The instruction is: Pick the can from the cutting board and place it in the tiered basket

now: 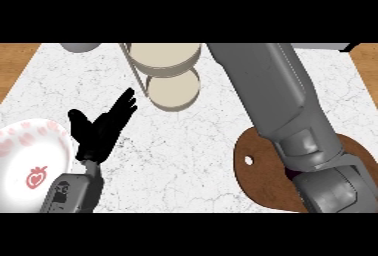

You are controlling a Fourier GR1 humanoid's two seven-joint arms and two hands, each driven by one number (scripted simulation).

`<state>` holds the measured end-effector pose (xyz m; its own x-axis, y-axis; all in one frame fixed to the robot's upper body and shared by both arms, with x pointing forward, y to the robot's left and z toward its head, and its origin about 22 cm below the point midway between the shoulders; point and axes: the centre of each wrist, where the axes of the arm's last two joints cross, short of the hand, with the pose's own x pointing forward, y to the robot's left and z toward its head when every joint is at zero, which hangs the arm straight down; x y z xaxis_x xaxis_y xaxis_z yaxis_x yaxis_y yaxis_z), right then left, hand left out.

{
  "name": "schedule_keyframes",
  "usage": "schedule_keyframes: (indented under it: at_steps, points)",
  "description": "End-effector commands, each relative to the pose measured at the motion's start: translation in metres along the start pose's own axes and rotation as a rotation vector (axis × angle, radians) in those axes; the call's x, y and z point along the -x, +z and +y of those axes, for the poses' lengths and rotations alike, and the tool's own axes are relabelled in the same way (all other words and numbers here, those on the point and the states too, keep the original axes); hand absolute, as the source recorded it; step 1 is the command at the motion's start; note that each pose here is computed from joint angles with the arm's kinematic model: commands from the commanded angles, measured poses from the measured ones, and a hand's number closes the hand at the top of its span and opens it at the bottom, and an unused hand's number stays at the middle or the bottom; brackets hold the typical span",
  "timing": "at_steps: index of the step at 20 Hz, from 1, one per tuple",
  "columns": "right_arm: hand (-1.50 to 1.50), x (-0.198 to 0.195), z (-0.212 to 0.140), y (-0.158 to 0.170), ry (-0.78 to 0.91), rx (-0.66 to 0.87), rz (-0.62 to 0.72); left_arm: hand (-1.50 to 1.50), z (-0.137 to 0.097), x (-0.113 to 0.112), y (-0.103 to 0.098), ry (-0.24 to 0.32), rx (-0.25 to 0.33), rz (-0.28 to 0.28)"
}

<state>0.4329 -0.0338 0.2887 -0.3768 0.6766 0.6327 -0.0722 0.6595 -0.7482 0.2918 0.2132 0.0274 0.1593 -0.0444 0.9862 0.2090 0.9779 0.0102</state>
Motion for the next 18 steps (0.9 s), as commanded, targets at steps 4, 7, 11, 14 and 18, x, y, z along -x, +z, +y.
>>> schedule_keyframes:
  at_steps: [4,7,11,14,18]
  points:
    - [1.5,0.014,0.034,-0.012,-0.052,0.007,0.03,0.0,-0.011,-0.006,0.002,-0.001,0.021,-0.001]
    - [1.5,0.031,0.034,-0.011,-0.297,0.017,0.088,0.0,-0.032,-0.01,-0.01,-0.007,0.071,-0.021]
    - [-1.5,0.031,0.041,-0.014,-0.361,-0.058,0.024,0.0,-0.012,-0.013,-0.012,-0.021,0.078,-0.023]
    - [-1.5,0.028,0.044,-0.015,-0.408,-0.059,-0.028,0.0,-0.027,-0.023,-0.017,-0.018,0.103,-0.024]
    - [-1.5,0.029,0.048,-0.015,-0.427,-0.011,-0.101,0.0,-0.032,-0.01,-0.012,-0.017,0.113,-0.011]
